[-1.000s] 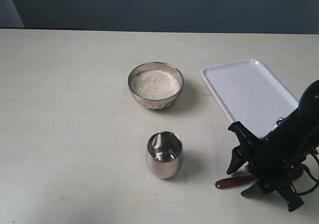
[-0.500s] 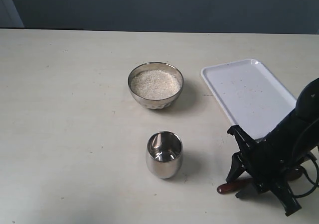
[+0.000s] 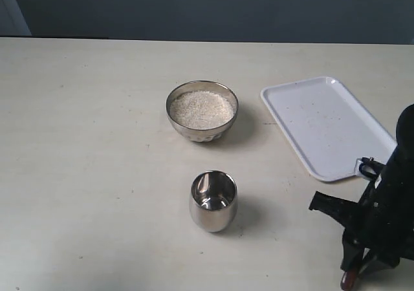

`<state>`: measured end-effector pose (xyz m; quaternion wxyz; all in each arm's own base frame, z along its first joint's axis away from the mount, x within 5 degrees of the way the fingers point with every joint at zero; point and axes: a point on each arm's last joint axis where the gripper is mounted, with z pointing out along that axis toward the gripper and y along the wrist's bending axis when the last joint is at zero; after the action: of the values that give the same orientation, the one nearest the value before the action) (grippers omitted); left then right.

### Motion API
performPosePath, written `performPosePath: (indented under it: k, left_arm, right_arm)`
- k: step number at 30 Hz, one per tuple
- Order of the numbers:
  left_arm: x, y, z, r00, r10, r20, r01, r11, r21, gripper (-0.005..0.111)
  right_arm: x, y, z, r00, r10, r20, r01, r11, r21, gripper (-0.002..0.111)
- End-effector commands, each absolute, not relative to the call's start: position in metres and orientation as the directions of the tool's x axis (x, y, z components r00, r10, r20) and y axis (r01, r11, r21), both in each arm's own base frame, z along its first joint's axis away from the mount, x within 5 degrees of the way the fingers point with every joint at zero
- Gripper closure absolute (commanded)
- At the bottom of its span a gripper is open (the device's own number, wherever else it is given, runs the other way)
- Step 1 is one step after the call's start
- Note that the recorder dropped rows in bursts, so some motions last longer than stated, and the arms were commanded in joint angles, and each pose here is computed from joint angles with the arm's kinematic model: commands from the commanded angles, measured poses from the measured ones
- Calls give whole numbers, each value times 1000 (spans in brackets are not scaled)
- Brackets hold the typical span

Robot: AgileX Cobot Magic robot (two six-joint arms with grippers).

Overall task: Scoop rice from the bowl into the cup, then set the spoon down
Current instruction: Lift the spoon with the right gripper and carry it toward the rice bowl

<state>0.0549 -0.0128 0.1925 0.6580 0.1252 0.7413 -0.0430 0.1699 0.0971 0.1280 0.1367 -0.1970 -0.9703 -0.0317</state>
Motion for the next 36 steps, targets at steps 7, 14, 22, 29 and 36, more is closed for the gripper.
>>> performPosePath:
  k: [7,14,22,29,36]
  left_arm:
    - [54,-13,195,-88,118,-989,243,965,94,106]
    - [54,-13,195,-92,119,-989,244,965,94,106]
    - [54,-13,195,-92,119,-989,244,965,94,106]
    - [54,-13,195,-92,119,-989,244,965,94,106]
    - [54,-13,195,-92,119,-989,244,965,94,106]
  right_arm:
    - [175,83,143,-979,145,142,141,989,-36,109]
    - [207,86,179,-996,-31,87,-40,993,-108,109]
    - [242,81,232,-969,-245,29,-243,929,-278,109]
    - [248,85,243,-951,-310,4,-301,919,-256,109]
    - [246,93,239,-908,-416,47,-416,887,-200,109]
